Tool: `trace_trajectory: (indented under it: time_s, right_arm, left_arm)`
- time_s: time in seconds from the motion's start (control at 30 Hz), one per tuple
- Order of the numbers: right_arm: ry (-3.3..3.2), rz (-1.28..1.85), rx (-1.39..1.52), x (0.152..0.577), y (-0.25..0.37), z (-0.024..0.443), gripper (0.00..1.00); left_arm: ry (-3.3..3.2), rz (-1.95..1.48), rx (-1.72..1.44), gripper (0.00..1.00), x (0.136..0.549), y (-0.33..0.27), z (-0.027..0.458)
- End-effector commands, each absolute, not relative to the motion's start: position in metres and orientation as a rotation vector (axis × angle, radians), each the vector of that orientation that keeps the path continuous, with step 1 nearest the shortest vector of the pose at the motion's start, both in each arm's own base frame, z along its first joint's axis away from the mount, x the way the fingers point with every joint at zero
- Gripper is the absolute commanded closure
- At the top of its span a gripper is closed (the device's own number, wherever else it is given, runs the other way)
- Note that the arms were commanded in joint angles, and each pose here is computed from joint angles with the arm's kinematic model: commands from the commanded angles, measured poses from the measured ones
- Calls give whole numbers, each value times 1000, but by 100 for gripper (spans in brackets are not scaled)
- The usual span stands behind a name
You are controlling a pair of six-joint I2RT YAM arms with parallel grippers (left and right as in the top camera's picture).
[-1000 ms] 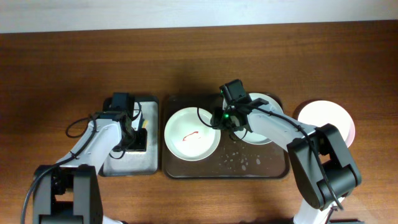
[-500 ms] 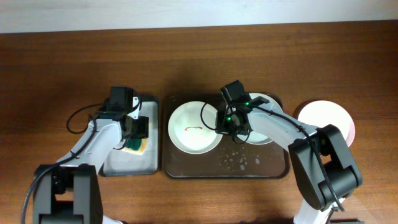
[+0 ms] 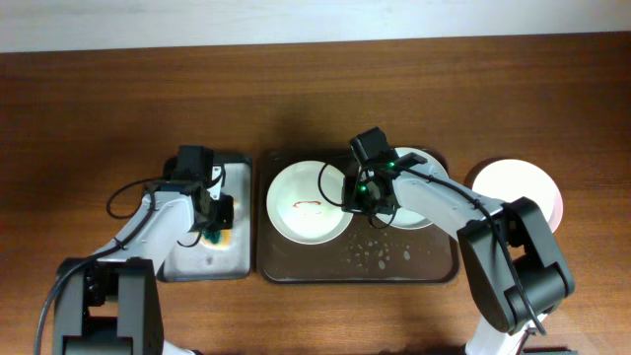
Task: Clean dirty plates on tray and stack at the side
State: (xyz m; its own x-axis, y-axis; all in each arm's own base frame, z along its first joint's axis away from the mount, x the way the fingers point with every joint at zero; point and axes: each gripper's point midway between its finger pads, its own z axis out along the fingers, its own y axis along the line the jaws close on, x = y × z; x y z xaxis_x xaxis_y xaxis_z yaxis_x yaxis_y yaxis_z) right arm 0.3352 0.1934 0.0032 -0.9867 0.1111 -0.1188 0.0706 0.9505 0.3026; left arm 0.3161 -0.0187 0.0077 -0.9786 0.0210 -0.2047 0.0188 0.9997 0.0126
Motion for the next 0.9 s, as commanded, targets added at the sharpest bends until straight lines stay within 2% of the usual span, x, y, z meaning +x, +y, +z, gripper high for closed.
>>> trace_trajectory:
  time_s: [0.0, 0.13, 0.2, 0.3, 0.47, 0.63, 0.87]
  right_arm:
    - [3033, 335, 167, 321, 176, -17, 96]
    - [3032, 334, 167, 321, 176, -17, 96]
    - [3032, 334, 167, 321, 176, -17, 96]
    - [3030, 336, 167, 322, 177, -17, 96]
    - [3025, 338, 166, 322, 177, -17, 96]
    - [3025, 338, 166, 323, 177, -17, 96]
    - [3025, 338, 166, 323, 177, -17, 96]
  left_arm:
    - [2883, -9, 12, 100, 332, -21, 27]
    - [2723, -5, 7, 100, 371, -22, 68]
    - [2556, 116, -36, 100, 399, -5, 100]
    - [2433, 146, -61, 100, 409, 0, 135]
    - [2287, 181, -170, 100, 392, 13, 195]
    - [2201, 339, -240, 100, 378, 13, 220]
    - [2182, 381, -223, 100, 376, 6, 224]
